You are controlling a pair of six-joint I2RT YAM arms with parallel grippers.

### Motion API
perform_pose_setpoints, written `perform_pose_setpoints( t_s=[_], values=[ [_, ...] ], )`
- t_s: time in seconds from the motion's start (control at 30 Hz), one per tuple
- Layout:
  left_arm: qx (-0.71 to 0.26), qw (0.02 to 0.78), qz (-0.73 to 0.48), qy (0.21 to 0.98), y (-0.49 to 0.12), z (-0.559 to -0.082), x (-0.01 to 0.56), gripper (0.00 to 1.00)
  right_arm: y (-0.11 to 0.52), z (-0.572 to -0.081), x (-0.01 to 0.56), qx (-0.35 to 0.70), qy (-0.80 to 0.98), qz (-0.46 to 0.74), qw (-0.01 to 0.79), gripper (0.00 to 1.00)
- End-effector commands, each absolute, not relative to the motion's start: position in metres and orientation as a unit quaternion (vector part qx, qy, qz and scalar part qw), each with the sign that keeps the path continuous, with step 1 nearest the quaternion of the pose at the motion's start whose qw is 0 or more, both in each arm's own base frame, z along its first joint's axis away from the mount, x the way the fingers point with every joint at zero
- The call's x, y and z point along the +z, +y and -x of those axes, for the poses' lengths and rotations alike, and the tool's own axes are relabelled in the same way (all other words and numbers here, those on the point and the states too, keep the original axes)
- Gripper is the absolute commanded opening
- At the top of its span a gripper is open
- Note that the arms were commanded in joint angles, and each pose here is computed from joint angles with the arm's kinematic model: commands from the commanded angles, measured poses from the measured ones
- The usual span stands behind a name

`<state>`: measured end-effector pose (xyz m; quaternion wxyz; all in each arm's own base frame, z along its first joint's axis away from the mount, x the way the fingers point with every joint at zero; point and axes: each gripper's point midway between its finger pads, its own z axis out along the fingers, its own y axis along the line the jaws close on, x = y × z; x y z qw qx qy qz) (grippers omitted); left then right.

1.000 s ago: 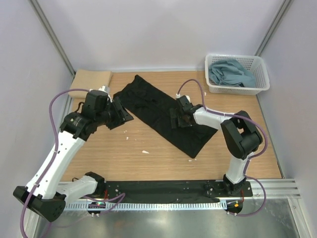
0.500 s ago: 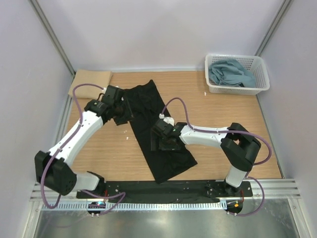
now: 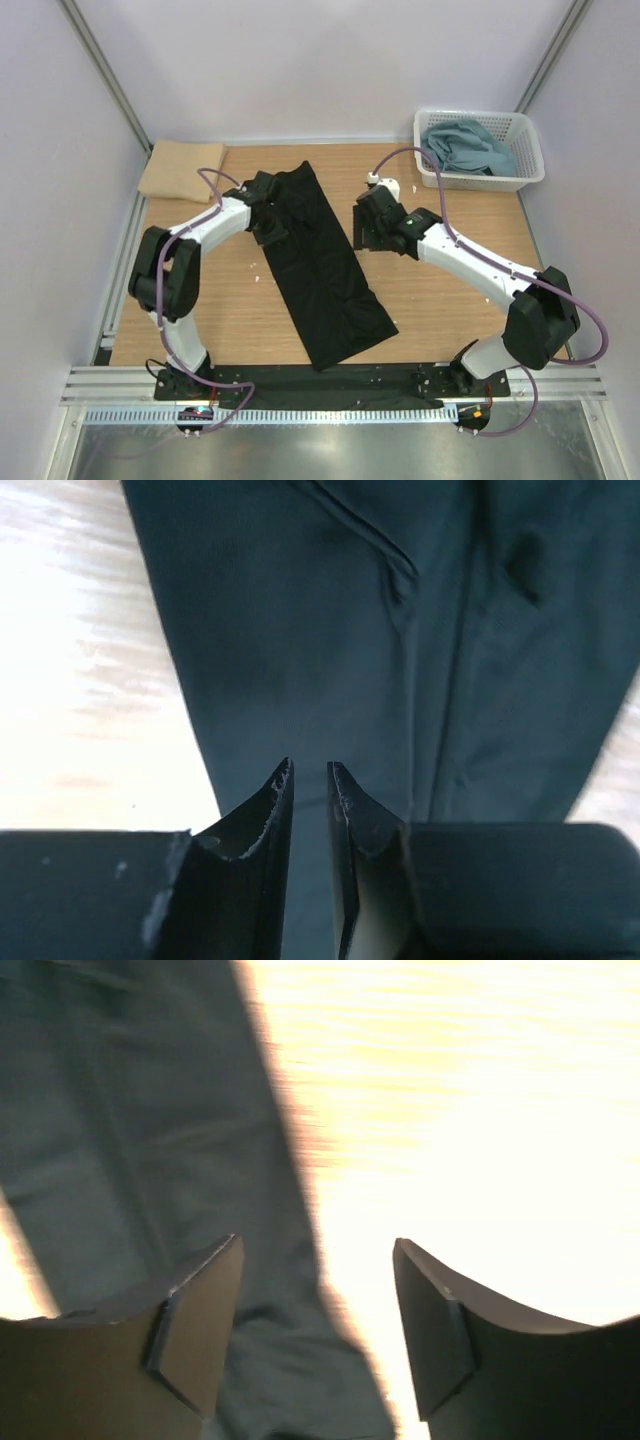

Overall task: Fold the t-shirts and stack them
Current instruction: Fold the tshirt

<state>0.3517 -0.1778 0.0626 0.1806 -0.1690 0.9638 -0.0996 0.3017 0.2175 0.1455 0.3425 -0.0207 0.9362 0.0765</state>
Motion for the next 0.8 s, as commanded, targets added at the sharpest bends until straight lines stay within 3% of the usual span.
perform_pose_setpoints(
  t_s=[0.0, 0.03, 0.13, 0.3, 0.47, 0.6, 0.77],
  values=[
    [-0.097, 0.214, 0.186, 0.954, -0.181, -0.382, 0.063, 0.20, 0.183, -0.305, 0.140, 0.029, 0.935, 0.060, 0.348, 0.67],
    [-0.089, 0.215, 0.188, 0.954, -0.179, -0.385, 0.058, 0.20, 0.183, -0.306, 0.136, 0.034, 0.935, 0.062, 0.349, 0.59],
    [-0.066, 0.209, 0.186, 0.958, -0.176, -0.394, 0.040, 0.20, 0.180, -0.309, 0.125, 0.037, 0.939, 0.067, 0.336, 0.53],
    [-0.055, 0.211, 0.158, 0.963, -0.182, -0.416, 0.032, 0.20, 0.184, -0.314, 0.095, 0.048, 0.953, 0.078, 0.290, 0.54],
    [-0.046, 0.185, 0.107, 0.976, -0.191, -0.440, 0.008, 0.21, 0.198, -0.307, 0.075, 0.086, 0.956, 0.115, 0.255, 0.60],
    [-0.040, 0.159, 0.058, 0.985, -0.196, -0.455, -0.008, 0.20, 0.200, -0.311, 0.073, 0.089, 0.957, 0.096, 0.258, 0.61],
    [-0.002, 0.184, 0.035, 0.982, -0.181, -0.463, 0.016, 0.20, 0.217, -0.319, 0.071, 0.116, 0.957, 0.088, 0.253, 0.61]
  ],
)
